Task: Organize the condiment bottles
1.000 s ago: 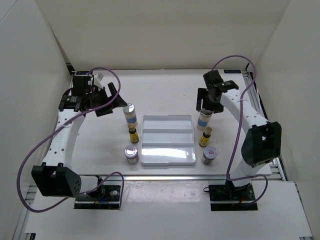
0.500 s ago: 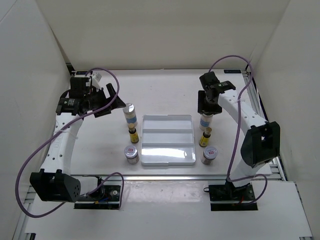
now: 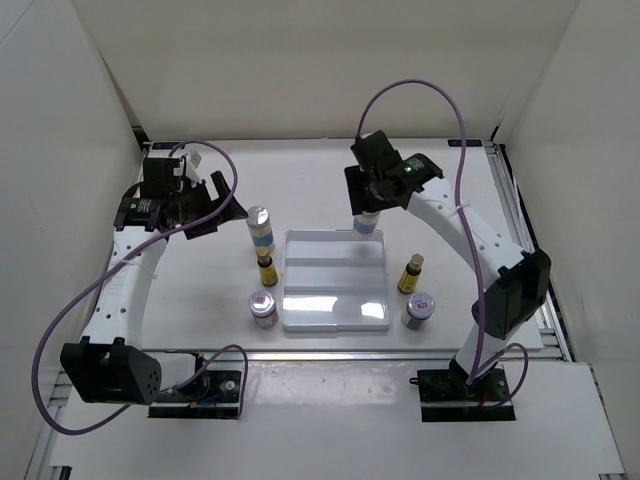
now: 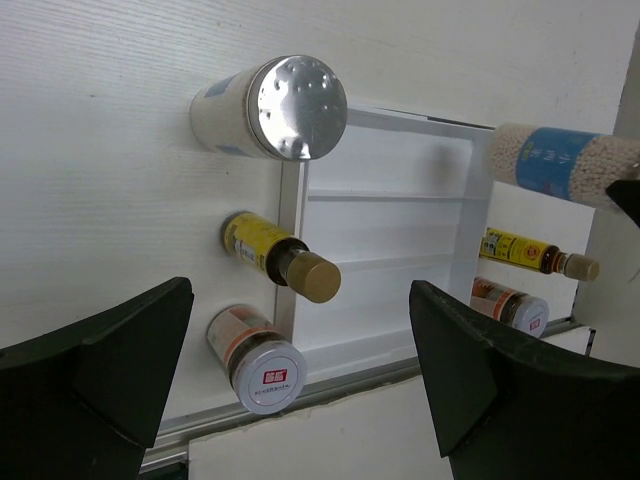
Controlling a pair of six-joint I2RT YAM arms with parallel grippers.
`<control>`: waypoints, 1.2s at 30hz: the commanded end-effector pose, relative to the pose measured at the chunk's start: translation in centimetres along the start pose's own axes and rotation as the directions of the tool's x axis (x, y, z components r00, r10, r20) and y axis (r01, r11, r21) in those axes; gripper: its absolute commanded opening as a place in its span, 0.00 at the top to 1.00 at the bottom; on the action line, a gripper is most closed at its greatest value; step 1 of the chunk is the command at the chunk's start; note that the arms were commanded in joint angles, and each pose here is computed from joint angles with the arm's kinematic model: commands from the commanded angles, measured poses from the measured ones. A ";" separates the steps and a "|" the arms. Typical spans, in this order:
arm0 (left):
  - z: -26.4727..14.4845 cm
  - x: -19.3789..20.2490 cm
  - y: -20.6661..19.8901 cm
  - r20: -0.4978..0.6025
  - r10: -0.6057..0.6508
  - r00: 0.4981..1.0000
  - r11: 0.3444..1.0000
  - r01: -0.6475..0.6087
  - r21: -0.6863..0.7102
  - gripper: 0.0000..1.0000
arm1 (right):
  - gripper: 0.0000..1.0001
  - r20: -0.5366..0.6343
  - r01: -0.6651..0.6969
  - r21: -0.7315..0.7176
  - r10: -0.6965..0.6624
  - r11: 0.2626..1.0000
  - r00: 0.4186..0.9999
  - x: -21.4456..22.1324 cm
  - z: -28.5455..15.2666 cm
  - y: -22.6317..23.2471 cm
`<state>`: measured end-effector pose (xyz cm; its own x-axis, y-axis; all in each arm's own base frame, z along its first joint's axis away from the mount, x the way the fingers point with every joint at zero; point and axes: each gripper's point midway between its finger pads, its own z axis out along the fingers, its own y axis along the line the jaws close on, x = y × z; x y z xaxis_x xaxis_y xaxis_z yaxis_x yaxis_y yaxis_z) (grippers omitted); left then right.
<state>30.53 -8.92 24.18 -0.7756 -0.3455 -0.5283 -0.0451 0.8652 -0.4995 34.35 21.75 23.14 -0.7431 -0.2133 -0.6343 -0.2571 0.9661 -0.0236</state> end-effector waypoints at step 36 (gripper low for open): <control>8.9 -1.3 -0.8 -0.082 0.032 0.996 0.989 -0.043 -0.144 0.00 | 0.00 0.039 -0.015 -0.018 0.016 1.000 0.999 1.6 0.1 1.4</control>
<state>35.51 -12.26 18.39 -0.8505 -0.2955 -0.4352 -0.1106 0.9093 -0.4012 33.36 23.45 17.82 -0.7795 -0.2402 -0.5785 -0.2681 0.9626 -0.0384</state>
